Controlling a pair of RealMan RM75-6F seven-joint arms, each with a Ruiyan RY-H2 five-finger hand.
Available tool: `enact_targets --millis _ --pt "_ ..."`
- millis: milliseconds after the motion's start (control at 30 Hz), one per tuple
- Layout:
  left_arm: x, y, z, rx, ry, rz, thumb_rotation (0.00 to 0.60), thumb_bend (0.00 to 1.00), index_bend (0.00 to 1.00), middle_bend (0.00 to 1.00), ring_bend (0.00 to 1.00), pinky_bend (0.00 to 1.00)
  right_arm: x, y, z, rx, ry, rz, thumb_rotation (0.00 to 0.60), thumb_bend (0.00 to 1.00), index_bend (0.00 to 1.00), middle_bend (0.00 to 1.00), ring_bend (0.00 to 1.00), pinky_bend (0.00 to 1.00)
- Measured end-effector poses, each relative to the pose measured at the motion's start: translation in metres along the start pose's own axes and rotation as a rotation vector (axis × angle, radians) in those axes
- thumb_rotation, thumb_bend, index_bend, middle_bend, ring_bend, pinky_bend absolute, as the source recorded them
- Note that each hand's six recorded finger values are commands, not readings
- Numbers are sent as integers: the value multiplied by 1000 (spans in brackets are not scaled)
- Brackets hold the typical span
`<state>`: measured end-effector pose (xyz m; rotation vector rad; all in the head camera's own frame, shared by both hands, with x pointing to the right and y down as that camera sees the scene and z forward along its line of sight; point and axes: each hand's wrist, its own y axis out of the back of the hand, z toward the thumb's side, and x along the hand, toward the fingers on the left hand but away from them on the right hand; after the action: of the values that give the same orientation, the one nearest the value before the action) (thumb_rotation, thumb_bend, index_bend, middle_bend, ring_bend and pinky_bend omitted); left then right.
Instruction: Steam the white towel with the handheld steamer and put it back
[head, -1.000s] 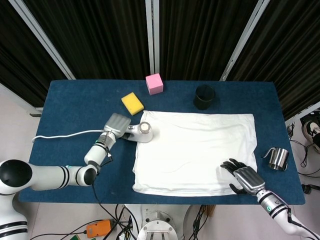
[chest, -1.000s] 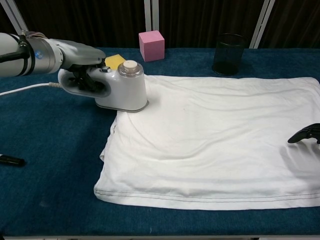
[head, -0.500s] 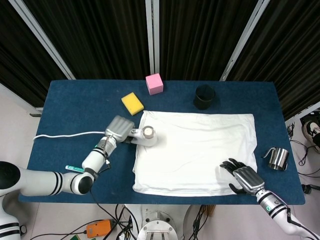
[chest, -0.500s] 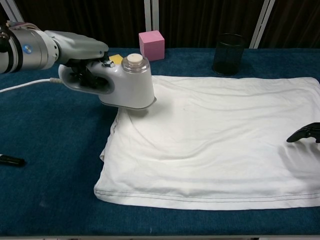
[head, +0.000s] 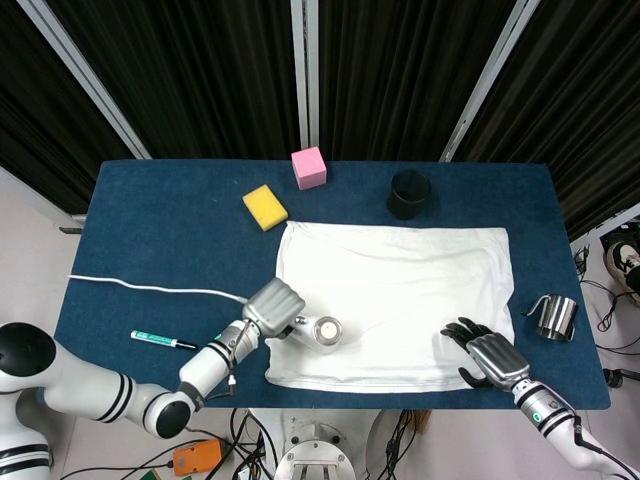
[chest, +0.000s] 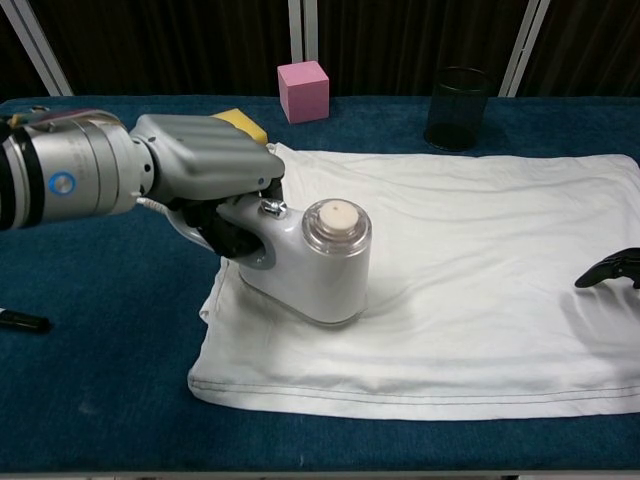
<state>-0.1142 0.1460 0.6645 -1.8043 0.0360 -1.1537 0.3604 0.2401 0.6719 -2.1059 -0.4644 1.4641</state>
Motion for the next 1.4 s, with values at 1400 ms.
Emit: enact_targets --millis 1400 --pt "36 -13 -137 -196 415 22 0 759 699 830 682 654 4 7 -4 -9 -14 -31 600 601 207 187 108 232"
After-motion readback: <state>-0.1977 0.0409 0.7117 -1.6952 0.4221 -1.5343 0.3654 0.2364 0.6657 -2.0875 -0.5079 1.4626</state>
